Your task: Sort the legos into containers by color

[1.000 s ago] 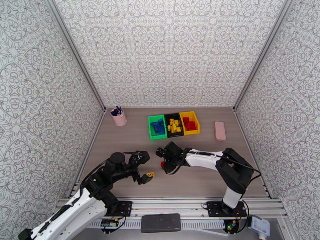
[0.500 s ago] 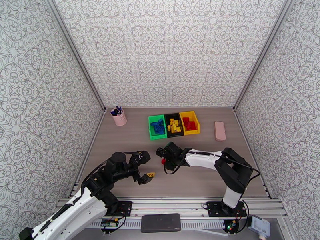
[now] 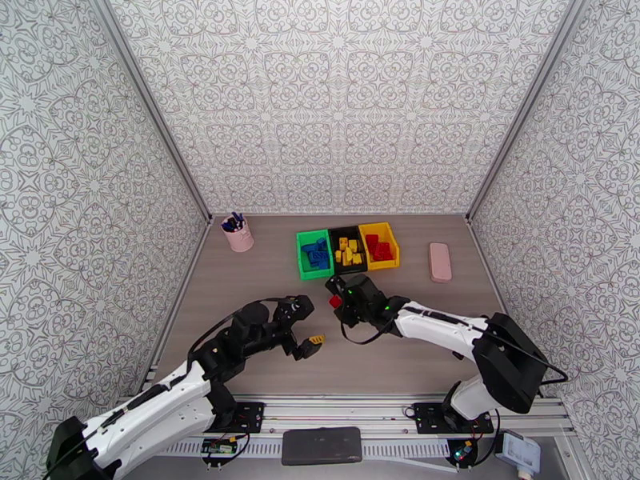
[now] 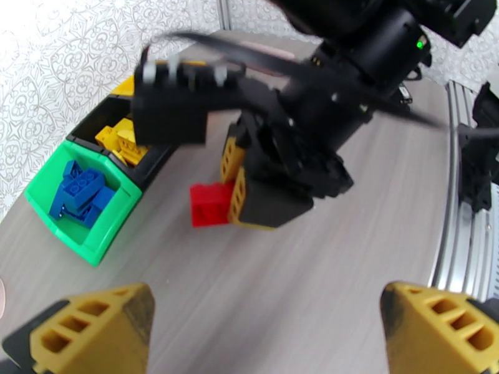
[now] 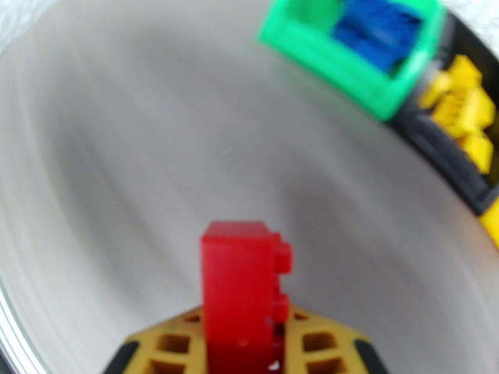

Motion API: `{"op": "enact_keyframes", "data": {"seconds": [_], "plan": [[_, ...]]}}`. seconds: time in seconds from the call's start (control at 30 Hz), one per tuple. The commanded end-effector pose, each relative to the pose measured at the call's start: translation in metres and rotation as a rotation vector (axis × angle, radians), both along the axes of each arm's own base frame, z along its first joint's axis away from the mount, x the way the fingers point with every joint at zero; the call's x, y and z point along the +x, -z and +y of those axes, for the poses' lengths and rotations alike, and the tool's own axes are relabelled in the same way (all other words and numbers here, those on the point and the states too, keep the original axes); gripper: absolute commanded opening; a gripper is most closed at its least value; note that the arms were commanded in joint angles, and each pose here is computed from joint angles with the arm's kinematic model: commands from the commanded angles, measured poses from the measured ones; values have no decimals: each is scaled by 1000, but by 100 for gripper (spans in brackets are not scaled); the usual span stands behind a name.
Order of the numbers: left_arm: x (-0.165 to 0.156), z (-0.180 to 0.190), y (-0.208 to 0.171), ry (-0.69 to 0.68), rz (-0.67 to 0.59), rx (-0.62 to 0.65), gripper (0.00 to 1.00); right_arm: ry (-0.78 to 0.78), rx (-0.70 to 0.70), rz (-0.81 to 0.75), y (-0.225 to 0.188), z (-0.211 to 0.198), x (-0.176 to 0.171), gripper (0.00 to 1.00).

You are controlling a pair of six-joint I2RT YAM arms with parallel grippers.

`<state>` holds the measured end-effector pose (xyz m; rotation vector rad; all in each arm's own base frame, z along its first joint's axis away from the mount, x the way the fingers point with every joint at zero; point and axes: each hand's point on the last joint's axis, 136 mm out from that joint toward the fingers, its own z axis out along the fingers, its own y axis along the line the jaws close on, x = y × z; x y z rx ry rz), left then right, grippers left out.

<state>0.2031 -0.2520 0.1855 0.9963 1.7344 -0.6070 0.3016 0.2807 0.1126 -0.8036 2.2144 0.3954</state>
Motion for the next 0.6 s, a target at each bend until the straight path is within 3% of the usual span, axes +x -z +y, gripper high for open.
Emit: {"op": "enact_keyframes", "data": {"seconds": [0.0,0.17,0.4,0.57], "plan": [[24,-13,-21,-87,-75,-107,100,168,125,-69,-27,-25,29,1],[46,-35,-21,-130,-86,-162,100,295,258,-127,-56,-60,66,1],[63,-69,-10,-156,-80,-175,100,512,231,-165,-68,-108,133,1],[74,-83,-12,-163,-79,-202,100,571,228,-140,-57,-117,180,2]]}}
